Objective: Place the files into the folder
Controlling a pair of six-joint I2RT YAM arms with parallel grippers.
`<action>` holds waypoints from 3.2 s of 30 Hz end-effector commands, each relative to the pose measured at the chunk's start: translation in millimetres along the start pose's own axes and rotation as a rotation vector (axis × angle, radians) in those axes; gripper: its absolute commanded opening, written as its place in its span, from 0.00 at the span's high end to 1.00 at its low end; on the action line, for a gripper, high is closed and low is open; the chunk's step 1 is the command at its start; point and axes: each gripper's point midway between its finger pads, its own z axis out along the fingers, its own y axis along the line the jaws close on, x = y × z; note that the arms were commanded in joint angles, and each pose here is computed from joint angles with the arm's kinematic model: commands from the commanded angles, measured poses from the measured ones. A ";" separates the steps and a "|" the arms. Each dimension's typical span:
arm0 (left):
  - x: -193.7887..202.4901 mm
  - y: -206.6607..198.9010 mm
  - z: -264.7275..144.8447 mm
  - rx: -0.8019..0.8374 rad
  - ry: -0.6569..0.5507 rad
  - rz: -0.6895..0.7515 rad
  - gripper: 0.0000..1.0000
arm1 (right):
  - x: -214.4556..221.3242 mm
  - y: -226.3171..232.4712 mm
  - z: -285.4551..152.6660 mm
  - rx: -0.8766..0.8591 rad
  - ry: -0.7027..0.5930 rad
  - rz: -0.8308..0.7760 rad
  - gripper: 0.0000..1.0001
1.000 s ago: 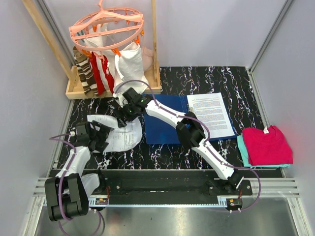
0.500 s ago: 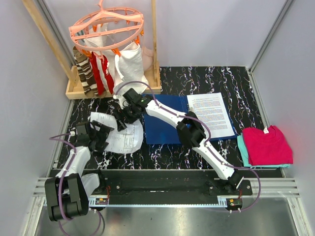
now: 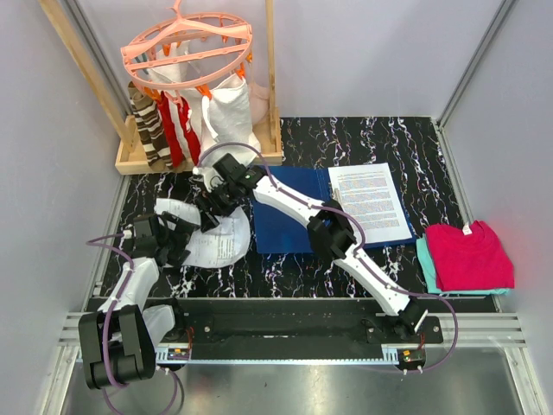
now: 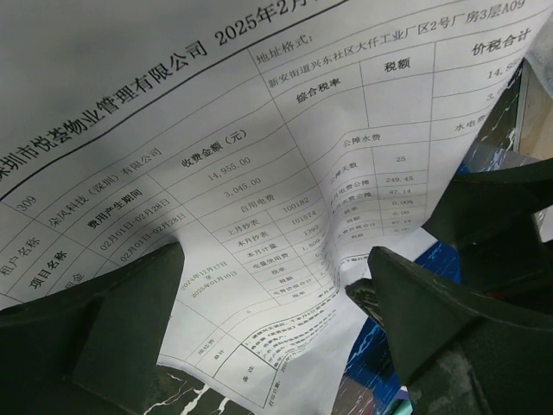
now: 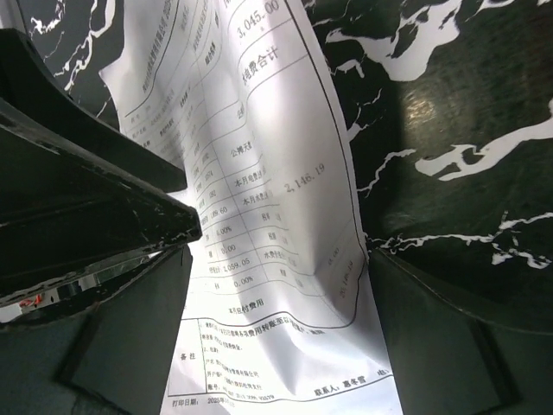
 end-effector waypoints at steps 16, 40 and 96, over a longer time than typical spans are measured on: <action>-8.6 7.6 0.4 -0.049 -0.030 0.060 0.01 | -12.7 33.8 -24.7 -0.022 -0.019 0.092 0.13; -28.8 7.7 -15.1 -0.088 -0.128 0.151 0.01 | -21.7 27.0 -25.1 0.027 -0.064 0.140 0.11; -12.9 10.9 1.3 -0.033 -0.079 0.063 0.01 | 7.5 64.5 -17.3 -0.160 -0.100 0.401 0.22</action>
